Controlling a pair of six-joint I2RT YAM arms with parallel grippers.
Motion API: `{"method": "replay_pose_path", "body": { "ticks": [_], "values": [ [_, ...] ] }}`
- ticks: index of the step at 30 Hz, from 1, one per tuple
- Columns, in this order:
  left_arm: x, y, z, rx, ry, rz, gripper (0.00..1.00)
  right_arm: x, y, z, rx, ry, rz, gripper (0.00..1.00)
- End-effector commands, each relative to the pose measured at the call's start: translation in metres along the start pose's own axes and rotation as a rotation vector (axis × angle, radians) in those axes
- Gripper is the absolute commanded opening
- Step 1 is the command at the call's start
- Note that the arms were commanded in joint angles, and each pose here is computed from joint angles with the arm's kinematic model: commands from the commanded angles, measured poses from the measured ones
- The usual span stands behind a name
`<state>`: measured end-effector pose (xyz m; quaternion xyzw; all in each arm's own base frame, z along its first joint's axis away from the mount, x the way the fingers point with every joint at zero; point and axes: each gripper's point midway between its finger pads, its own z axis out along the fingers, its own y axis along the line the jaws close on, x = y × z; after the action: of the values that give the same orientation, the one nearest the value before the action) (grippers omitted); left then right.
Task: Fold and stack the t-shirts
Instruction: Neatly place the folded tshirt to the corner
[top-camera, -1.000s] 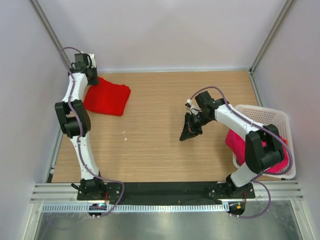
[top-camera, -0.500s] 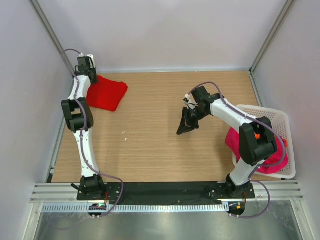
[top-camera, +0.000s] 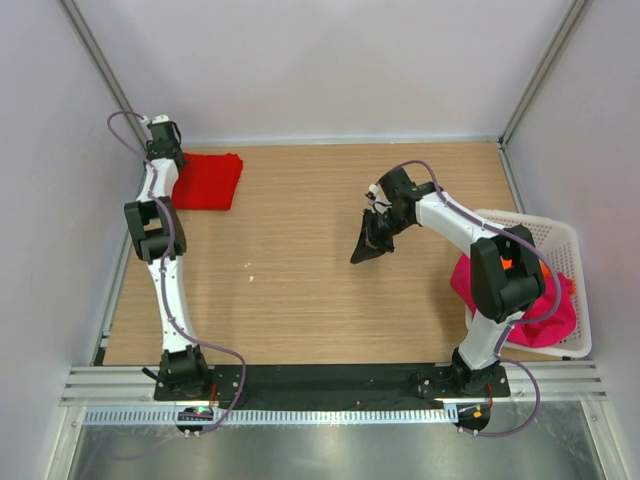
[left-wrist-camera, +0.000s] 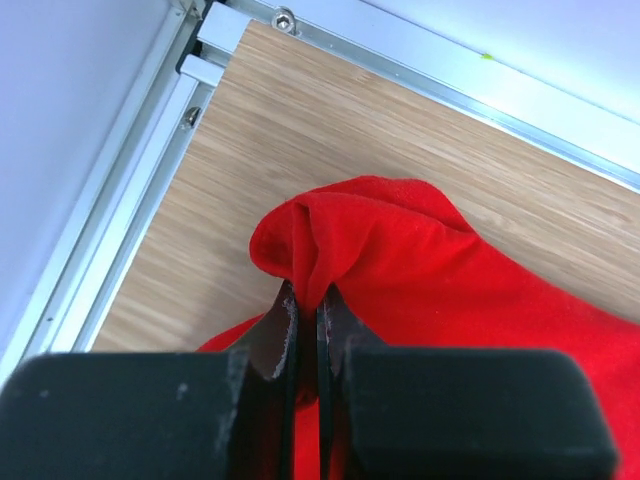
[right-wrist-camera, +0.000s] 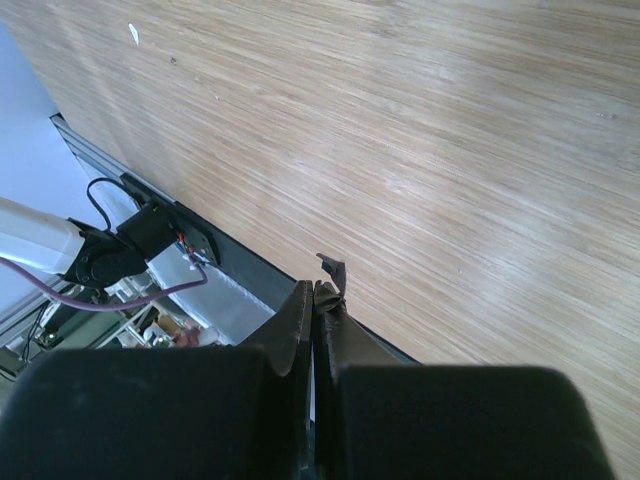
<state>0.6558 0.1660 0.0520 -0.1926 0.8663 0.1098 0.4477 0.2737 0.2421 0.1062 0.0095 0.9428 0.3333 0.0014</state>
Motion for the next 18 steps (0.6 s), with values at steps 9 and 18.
{"method": "replay_pose_path", "body": {
  "ticks": [9, 18],
  "values": [
    [-0.054, 0.009, 0.010, -0.023, -0.191, -0.052, 0.00, -0.012, 0.005, -0.002, 0.009, -0.051, 0.017, 0.01],
    [-0.061, 0.025, 0.016, -0.069, -0.230, -0.107, 0.00, -0.013, 0.004, 0.001, 0.004, -0.055, 0.039, 0.01]
  ]
}}
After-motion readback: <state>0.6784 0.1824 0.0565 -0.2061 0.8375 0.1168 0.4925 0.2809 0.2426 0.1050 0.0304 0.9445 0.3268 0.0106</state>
